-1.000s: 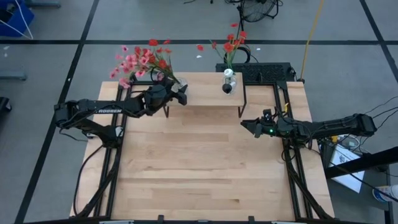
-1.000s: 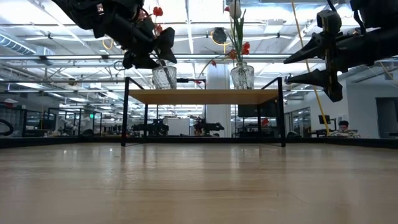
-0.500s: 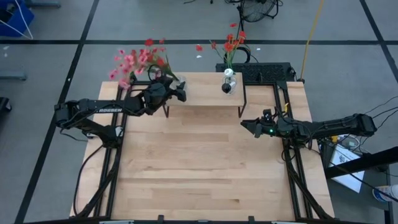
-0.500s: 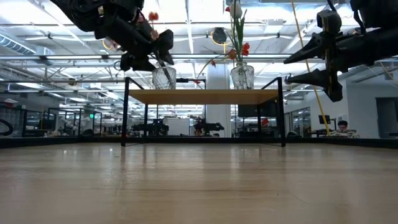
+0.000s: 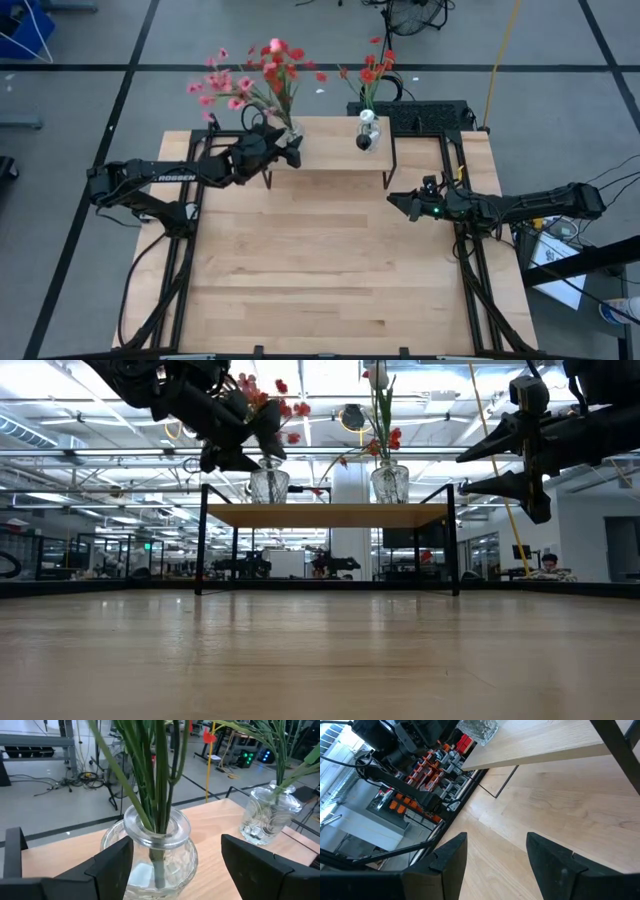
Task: Pick and place flowers into a vace then onto a shelf
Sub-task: Put the transparent vase with flowers on the shelf, then return to Home Position
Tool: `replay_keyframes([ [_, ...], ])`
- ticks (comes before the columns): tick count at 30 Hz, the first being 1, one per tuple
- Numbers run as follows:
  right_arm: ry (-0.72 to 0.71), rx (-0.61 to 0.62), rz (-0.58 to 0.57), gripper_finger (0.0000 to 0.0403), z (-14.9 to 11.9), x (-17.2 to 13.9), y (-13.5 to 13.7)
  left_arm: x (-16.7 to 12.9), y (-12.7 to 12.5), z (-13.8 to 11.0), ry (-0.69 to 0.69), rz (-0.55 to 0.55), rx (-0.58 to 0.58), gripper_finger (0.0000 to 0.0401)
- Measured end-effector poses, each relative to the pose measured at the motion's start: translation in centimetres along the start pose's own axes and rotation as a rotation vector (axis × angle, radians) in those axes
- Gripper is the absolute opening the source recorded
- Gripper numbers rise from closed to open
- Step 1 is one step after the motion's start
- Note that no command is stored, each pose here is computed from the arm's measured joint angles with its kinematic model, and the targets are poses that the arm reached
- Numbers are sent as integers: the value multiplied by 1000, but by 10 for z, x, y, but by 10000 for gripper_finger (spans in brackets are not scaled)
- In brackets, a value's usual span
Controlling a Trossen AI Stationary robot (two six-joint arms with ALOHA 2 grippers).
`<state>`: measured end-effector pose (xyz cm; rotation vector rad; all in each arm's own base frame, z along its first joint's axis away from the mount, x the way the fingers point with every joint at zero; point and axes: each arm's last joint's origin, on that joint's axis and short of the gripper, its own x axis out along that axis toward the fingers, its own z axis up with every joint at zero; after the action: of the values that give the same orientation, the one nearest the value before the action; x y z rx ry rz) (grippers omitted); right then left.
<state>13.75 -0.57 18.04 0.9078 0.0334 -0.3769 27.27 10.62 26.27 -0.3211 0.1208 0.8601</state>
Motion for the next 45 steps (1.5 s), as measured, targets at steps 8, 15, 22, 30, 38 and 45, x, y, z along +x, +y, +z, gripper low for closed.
replay_keyframes([
  [8, -1, 1, 0, 196, 0, 0, 0, -4, -1, 2, -11, 2, 25, 303],
  [15, -1, 0, 0, 196, 0, 0, 0, -7, -4, 1, 7, -21, 32, 303],
  [22, 0, -2, 0, 196, 0, 0, 0, -14, -15, -3, 0, -38, 33, 303],
  [30, 0, -18, 1, 196, 0, 0, 0, -32, -23, 4, -32, -54, 3, 303],
  [38, 1, -25, 1, 196, 0, 0, 0, -51, -28, 7, -25, -76, -30, 303],
  [45, 15, -25, 12, 196, 0, 0, 0, -72, -43, -8, 120, -180, -144, 303],
])
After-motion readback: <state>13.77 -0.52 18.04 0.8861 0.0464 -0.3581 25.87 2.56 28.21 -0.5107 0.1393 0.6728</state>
